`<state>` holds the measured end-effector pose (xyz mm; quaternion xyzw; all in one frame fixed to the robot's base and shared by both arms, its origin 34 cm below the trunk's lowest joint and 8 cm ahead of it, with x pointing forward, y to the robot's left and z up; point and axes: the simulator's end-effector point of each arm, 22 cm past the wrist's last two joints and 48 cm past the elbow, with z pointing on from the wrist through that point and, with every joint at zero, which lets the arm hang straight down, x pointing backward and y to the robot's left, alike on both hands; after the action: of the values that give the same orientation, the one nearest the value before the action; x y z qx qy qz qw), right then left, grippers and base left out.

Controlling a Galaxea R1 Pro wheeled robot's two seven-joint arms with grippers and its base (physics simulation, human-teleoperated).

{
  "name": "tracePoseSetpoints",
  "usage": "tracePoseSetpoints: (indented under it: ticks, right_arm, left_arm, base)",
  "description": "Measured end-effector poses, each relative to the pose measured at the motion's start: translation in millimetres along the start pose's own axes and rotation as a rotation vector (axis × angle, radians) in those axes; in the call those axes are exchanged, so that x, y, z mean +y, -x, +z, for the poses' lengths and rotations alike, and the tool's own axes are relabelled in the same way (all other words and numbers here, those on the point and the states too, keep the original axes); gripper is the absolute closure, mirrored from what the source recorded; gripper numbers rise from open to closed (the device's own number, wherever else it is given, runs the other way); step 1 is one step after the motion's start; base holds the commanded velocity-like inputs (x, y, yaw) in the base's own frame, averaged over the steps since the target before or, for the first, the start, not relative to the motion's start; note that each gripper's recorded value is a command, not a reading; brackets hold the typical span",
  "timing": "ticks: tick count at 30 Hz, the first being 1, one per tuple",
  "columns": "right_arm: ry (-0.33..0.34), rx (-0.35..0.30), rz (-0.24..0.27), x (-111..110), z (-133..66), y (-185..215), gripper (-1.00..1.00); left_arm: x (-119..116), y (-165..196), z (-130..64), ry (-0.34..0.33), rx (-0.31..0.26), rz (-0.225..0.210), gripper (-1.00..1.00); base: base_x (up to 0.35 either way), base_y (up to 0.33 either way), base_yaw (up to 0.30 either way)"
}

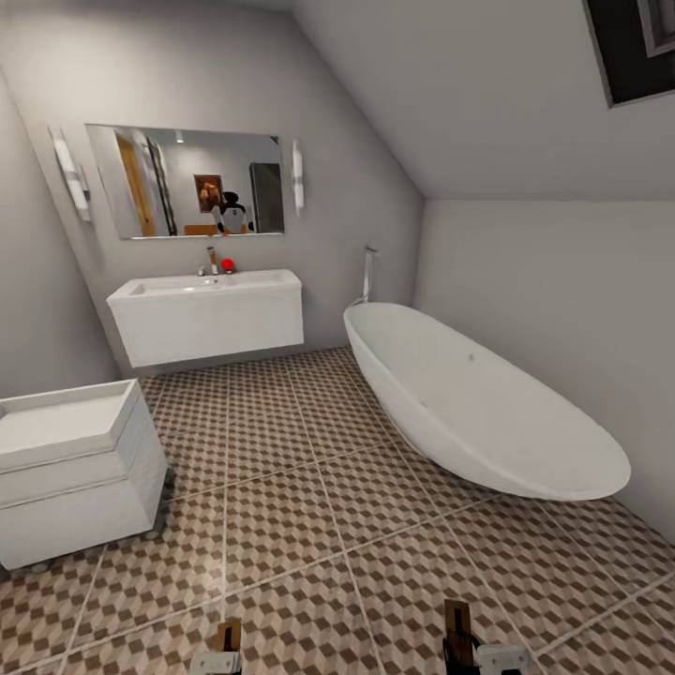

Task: Take the four mousetraps from the cabinet in the bathroom and place them on the bathroom floor. Make sure all four end up on the same floor surface, and ensure that at least two of them are either under or directly next to the same bathroom sink.

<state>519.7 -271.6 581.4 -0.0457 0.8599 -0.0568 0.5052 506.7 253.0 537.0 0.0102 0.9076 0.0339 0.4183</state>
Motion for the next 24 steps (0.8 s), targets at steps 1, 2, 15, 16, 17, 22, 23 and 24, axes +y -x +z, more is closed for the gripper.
tracePoseSetpoints:
  ticks: [1,2,15,16,17,22,23,24]
  right_arm:
    - [0.0,0.0,0.0,0.0,-0.1,-0.2,1.0]
    - [0.0,0.001,0.0,0.1,-0.2,-0.4,1.0]
    - [0.0,0.0,0.0,0.1,0.0,0.0,1.0]
    - [0.0,0.0,0.0,0.1,-0.1,-0.2,1.0]
    - [0.0,0.0,0.0,0.1,0.0,-0.1,1.0]
    - [0.0,0.0,0.0,0.0,-0.1,0.0,1.0]
    - [0.0,0.0,0.0,0.0,-0.1,0.0,1.0]
    - [0.0,-0.001,0.0,0.0,0.0,0.1,1.0]
  left_arm:
    - [0.0,0.0,0.0,0.0,0.0,0.0,1.0]
    - [0.0,0.0,0.0,0.0,0.0,0.0,1.0]
    - [0.1,-0.1,0.0,0.0,0.0,0.0,1.0]
    - [0.1,-0.1,0.0,0.0,0.0,0.0,1.0]
    - [0.0,-0.1,0.0,0.0,0.0,0.0,1.0]
    - [0.0,0.0,0.0,0.0,0.0,0.0,1.0]
    - [0.0,-0.1,0.0,0.0,0.0,0.0,1.0]
    - [0.0,-0.2,0.0,0.0,0.001,0.0,1.0]
  base:
    - [0.259,0.0,0.047]
    - [0.259,0.0,0.108]
    - [0.259,-0.024,0.256]
    - [0.259,-0.07,0.143]
    - [0.259,-0.07,0.091]
    - [0.259,-0.071,0.026]
    - [0.259,-0.071,0.002]
    - [0.259,-0.071,0.001]
